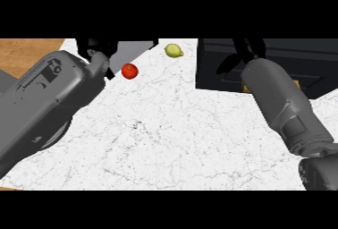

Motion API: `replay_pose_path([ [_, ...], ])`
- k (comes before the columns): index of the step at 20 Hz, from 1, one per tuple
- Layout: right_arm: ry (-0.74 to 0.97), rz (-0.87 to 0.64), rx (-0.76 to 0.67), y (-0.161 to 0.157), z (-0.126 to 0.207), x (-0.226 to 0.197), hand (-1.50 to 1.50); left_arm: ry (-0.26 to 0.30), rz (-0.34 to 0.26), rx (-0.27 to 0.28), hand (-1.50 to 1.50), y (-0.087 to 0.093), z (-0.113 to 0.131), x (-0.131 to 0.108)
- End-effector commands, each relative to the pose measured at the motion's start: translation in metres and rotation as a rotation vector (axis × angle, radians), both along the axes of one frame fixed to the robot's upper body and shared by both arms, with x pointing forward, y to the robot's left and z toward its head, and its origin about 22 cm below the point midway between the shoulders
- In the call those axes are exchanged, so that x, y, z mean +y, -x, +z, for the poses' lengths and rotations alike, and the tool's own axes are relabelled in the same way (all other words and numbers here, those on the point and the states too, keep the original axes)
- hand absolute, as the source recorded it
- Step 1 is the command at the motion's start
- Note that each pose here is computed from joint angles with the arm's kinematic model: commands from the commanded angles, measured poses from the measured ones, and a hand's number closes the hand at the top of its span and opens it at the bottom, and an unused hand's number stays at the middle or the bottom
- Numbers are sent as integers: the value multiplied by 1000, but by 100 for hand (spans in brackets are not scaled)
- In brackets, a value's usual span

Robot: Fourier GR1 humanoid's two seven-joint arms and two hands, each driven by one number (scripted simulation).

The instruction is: Pick up the can, place it into the drawer and close the drawer

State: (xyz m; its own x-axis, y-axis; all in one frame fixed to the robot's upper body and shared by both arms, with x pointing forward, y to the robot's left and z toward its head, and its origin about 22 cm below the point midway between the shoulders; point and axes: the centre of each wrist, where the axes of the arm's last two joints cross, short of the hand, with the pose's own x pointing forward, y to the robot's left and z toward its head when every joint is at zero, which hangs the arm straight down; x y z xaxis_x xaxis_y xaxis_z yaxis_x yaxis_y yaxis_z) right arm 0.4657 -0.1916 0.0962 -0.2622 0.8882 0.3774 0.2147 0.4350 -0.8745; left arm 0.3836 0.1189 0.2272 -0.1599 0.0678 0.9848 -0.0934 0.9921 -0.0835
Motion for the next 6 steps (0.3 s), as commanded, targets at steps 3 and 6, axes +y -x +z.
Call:
replay_pose_path([
  [3,-363,28,-17,-9,32,10,-150,-9,-5,14,-150,5,-2,5],
  [6,-403,29,-34,-11,40,-2,-150,12,-2,8,-150,8,-6,11],
])
